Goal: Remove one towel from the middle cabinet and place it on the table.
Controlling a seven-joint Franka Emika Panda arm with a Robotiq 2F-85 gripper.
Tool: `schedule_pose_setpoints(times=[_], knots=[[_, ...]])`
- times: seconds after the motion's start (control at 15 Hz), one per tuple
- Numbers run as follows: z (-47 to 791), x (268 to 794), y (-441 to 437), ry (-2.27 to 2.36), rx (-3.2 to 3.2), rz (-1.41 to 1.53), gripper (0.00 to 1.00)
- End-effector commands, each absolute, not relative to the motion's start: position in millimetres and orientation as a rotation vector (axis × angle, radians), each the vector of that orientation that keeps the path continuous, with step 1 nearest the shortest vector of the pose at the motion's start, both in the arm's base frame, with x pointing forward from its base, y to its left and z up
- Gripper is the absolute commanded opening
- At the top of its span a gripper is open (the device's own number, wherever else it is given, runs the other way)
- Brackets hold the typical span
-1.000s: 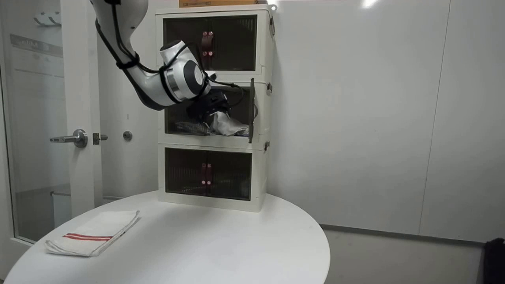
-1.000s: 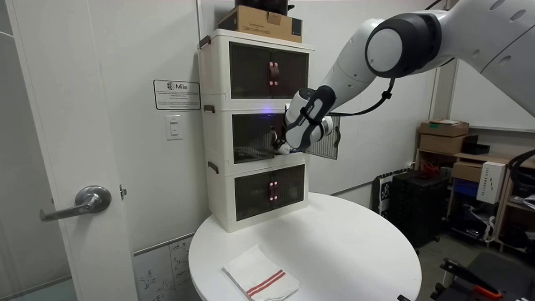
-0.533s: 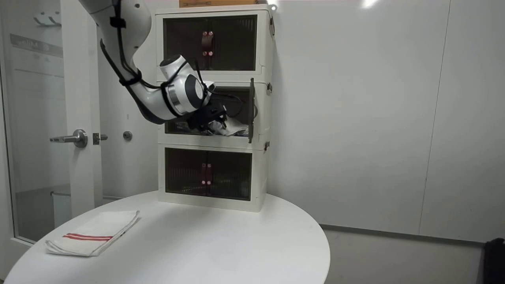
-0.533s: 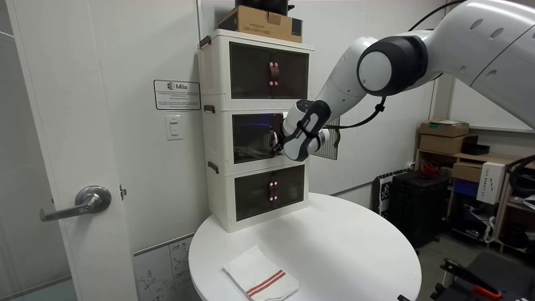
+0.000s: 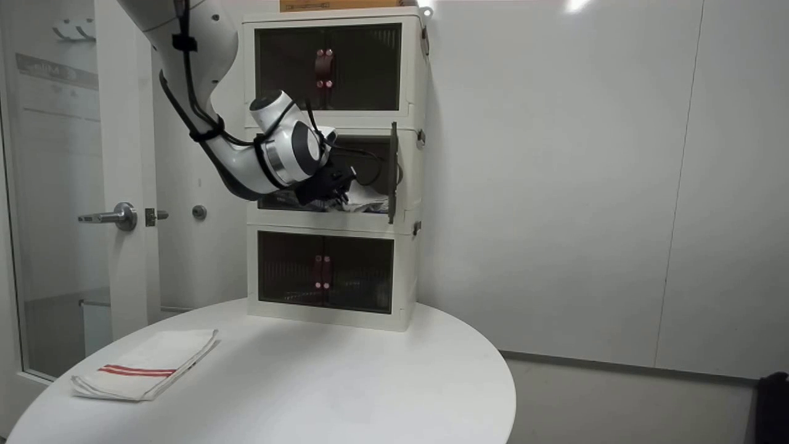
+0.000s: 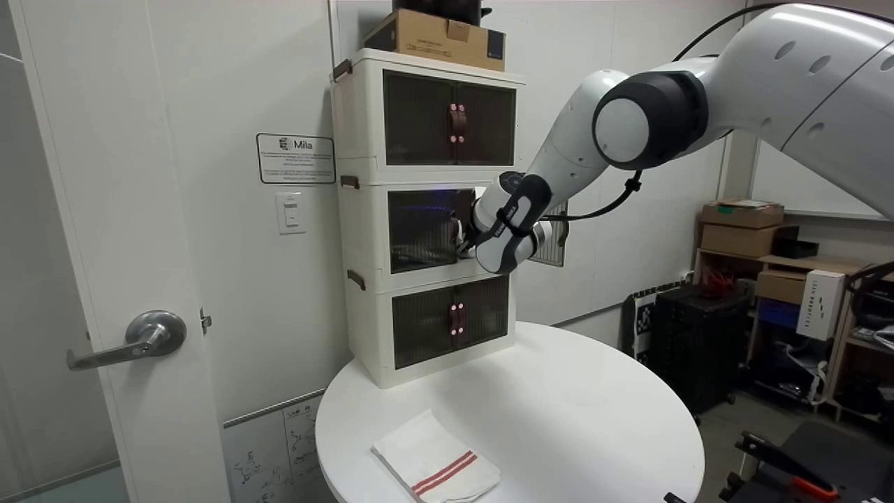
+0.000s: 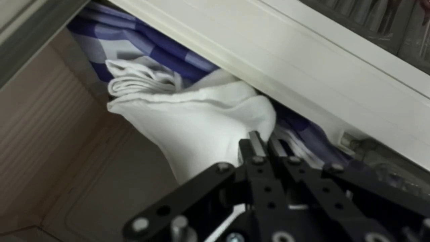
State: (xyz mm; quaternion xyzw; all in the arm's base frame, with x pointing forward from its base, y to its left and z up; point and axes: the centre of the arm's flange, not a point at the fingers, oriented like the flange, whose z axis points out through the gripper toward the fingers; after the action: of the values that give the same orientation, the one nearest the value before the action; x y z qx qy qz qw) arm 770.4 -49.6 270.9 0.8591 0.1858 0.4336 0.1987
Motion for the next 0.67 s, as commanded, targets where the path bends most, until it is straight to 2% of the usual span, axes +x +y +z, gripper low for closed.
schedule_pose_setpoints(times=[0.0,0.4,0.6], knots=[[305.2,761.7,-61.1,0.452,2.355,1.296,0.1],[369.5,721.2,-71.6,0.513,2.427,1.255,0.13],[389.8,694.0,-55.6,0.571,2.465,1.224,0.11]])
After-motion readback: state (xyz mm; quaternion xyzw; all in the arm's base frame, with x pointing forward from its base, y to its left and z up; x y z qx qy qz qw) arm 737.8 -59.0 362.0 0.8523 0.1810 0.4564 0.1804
